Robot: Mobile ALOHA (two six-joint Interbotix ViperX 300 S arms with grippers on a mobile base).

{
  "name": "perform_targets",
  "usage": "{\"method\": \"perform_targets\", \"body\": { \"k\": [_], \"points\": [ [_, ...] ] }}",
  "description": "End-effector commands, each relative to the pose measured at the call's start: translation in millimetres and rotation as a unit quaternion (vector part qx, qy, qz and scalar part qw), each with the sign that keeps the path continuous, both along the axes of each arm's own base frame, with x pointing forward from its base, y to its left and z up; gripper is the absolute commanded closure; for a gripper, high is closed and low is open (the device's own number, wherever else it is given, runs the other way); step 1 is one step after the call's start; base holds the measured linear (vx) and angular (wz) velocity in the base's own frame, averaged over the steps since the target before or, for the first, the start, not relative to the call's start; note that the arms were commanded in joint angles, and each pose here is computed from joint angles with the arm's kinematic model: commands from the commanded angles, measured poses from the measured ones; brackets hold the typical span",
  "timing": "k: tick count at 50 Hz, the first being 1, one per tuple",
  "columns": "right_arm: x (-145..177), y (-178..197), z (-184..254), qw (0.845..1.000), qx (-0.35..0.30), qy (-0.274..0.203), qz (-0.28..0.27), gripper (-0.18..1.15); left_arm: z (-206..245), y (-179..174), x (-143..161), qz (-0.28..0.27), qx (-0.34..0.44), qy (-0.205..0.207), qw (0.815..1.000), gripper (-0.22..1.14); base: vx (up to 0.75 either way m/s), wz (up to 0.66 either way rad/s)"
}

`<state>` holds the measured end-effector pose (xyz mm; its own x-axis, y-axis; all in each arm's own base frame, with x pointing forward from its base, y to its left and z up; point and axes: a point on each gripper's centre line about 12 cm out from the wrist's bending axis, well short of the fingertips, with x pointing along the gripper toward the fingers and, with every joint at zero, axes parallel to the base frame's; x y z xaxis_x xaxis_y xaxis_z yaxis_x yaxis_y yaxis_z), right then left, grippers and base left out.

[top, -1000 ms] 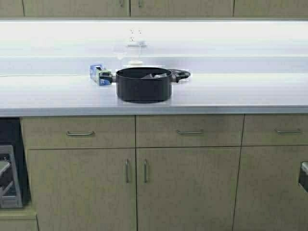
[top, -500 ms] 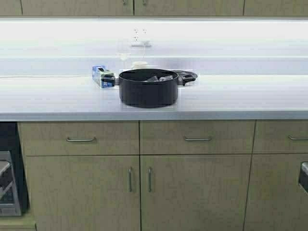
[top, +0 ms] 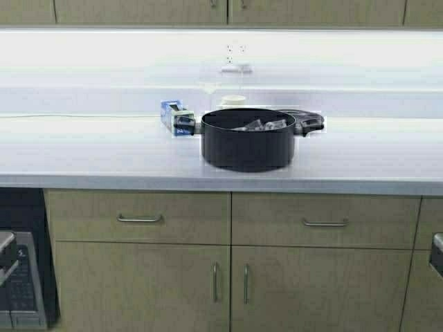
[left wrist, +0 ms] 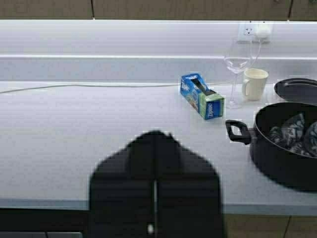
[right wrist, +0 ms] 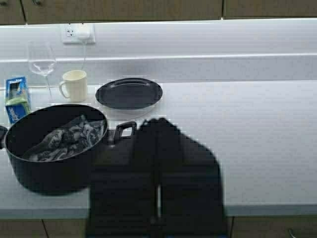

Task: Open the cabinet, put the pot inside, then close it

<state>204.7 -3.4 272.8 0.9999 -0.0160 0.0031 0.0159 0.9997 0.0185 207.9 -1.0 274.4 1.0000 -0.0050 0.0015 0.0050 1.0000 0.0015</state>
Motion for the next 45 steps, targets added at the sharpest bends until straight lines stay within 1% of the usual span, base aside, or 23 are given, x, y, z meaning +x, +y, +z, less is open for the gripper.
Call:
{"method": "perform_targets", "body": {
  "k": [1, 21, 31, 45],
  "points": [
    [2.2, 0.0, 7.1, 1.0, 0.001, -0.009, 0.0, 0.92, 9.3, -0.4, 2.6, -0.001, 0.001, -0.013, 1.0, 0.89, 0.23, 0.06],
    [2.6, 0.0, 3.9, 1.0, -0.002, -0.005, 0.0, 0.92, 4.3, -0.4, 1.6, -0.001, -0.002, -0.007, 1.0, 0.89, 0.26, -0.03],
    [4.7, -0.1, -0.1, 1.0, -0.001, 0.004, 0.0, 0.92, 4.0, -0.4, 2.4, -0.001, 0.001, -0.005, 1.0, 0.89, 0.24, -0.03],
    [5.0, -0.1, 1.1, 1.0, -0.001, 0.002, 0.0, 0.92, 3.6, -0.5, 3.8, -0.001, 0.001, -0.003, 1.0, 0.89, 0.23, 0.02]
  ]
}}
